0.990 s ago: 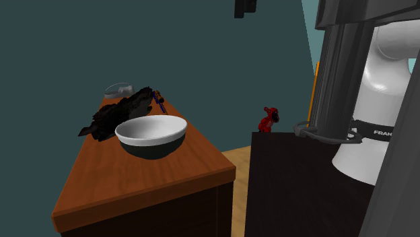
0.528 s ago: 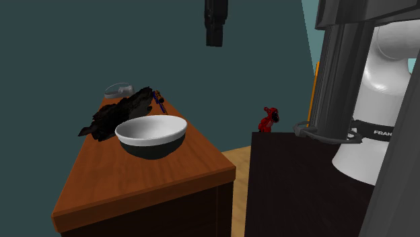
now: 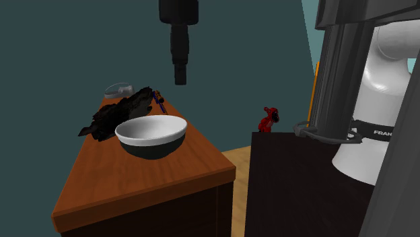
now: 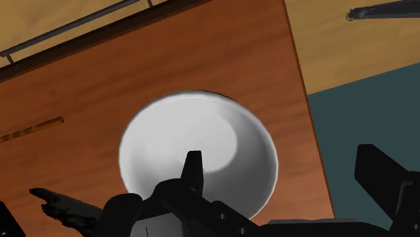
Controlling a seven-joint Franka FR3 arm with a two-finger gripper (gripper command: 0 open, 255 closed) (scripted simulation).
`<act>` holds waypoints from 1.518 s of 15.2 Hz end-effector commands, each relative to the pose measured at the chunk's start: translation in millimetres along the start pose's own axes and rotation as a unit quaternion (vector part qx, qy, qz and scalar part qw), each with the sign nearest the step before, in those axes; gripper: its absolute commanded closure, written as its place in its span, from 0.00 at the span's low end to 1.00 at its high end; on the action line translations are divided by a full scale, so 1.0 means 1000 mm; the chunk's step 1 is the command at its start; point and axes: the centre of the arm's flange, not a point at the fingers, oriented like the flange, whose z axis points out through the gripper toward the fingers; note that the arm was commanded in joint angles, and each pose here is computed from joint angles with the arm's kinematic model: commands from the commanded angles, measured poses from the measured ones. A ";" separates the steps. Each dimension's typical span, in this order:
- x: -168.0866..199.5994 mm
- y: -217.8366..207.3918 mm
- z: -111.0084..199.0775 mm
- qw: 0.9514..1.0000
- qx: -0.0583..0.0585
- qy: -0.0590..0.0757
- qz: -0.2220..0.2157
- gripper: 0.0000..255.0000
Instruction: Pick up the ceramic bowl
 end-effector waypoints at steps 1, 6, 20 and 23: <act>0.020 -0.005 0.021 1.000 0.001 0.003 -0.005 0.00; 0.065 -0.015 0.066 1.000 0.004 0.008 -0.017 0.00; 0.075 -0.021 0.117 1.000 0.005 0.009 -0.020 1.00; 0.075 -0.021 0.117 1.000 0.005 0.009 -0.020 1.00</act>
